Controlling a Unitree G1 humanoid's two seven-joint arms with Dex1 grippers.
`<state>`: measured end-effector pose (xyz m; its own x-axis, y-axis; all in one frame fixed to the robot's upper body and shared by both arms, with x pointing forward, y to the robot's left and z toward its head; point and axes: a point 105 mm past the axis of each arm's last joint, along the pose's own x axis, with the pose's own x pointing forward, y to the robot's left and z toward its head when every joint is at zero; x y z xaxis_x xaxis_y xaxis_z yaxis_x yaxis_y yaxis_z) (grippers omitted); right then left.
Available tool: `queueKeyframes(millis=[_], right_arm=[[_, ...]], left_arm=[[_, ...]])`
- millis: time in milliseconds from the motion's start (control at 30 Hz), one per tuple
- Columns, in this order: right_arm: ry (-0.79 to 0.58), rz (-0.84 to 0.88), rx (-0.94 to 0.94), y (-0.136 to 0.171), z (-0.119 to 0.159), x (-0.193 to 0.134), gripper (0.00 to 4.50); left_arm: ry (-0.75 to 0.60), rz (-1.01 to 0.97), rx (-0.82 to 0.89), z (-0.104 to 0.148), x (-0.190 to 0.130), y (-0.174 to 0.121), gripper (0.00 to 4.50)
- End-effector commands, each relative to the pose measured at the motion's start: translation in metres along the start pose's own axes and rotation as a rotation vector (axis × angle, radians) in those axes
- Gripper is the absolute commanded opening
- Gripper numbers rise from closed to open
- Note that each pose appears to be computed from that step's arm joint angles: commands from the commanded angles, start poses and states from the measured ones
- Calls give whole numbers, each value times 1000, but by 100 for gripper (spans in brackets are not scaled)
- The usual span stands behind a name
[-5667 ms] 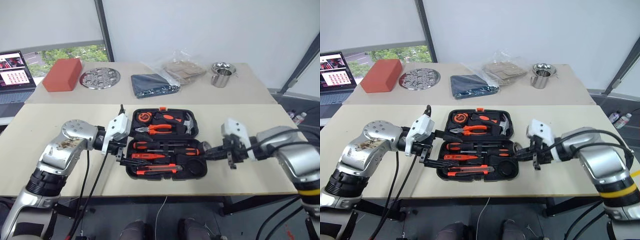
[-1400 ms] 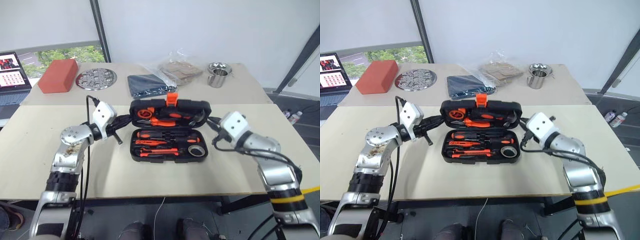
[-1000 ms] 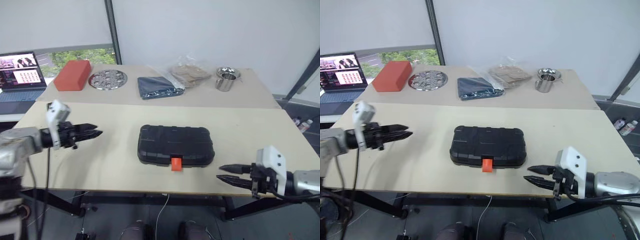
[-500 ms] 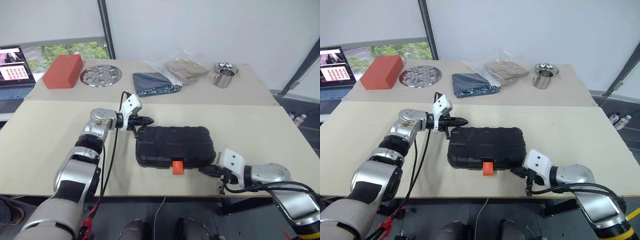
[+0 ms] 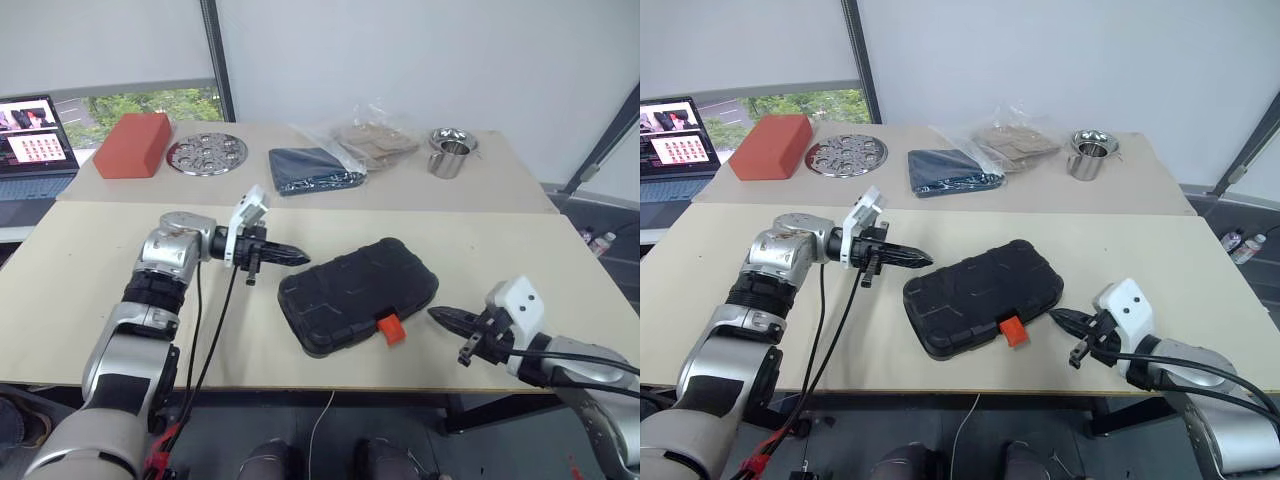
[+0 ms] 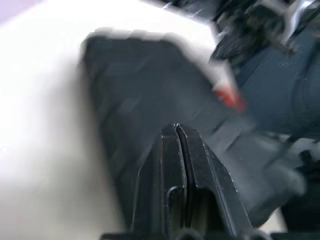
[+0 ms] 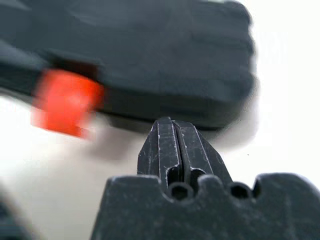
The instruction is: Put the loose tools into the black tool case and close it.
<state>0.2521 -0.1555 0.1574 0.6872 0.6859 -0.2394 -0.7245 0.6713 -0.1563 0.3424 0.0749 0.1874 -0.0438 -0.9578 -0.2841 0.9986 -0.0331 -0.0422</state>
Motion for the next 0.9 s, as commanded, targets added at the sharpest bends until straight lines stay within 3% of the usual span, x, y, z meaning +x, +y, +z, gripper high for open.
queueKeyframes(millis=[33, 133, 300, 633, 900], right_arm=[[-1, 16, -1, 5, 6, 12, 0], [18, 11, 7, 3, 3, 23, 0], [101, 6, 3, 2, -14, 27, 0], [129, -20, 57, 9, -27, 3, 0], [230, 20, 90, 20, -61, 8, 0]], left_arm=[[104, 32, 68, -22, 23, 0, 8], [249, 85, 152, -50, 33, 8, 8], [279, 77, 168, -63, 33, 6, 8], [264, 75, 173, -63, 30, 4, 8], [293, 41, 252, -64, 39, 1, 8]])
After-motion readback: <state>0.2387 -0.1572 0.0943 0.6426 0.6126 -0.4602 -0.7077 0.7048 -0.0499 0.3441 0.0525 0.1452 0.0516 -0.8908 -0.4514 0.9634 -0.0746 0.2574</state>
